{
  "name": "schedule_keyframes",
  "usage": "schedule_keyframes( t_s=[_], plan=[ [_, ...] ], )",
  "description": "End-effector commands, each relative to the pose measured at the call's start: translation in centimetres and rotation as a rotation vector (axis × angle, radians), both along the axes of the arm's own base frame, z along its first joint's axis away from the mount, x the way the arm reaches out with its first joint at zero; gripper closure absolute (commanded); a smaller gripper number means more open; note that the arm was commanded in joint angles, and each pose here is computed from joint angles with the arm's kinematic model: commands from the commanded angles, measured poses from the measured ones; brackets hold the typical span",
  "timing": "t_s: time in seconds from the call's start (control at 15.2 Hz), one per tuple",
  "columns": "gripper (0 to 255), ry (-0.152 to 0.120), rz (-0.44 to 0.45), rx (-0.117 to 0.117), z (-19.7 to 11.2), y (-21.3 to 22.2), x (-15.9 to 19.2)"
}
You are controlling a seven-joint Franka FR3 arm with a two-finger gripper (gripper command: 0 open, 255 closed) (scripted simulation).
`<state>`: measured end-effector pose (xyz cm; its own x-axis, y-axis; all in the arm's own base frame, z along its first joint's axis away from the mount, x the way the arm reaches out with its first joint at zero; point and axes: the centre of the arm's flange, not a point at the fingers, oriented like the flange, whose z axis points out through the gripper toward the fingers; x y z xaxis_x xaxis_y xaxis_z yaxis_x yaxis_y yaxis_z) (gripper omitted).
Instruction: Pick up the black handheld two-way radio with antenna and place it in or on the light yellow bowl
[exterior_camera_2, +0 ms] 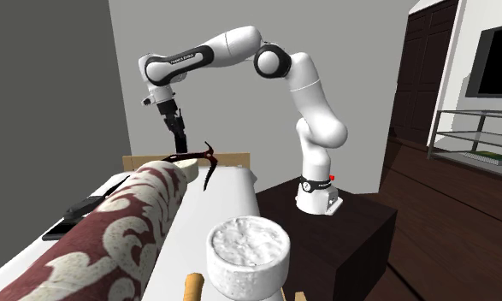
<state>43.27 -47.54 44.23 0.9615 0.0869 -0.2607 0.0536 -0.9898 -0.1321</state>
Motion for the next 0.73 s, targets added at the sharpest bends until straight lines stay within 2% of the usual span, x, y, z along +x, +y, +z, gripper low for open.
schedule_keyframes(
  t_s=[0.0,0.2,0.66],
  plan=[
    [255,0.0,0.002,0.0,0.5,-2.8,-0.2],
    [255,0.0,0.002,0.0,0.3,-7.0,-0.2],
    [255,0.0,0.002,0.0,-3.4,-7.0,-0.2]
  ],
)
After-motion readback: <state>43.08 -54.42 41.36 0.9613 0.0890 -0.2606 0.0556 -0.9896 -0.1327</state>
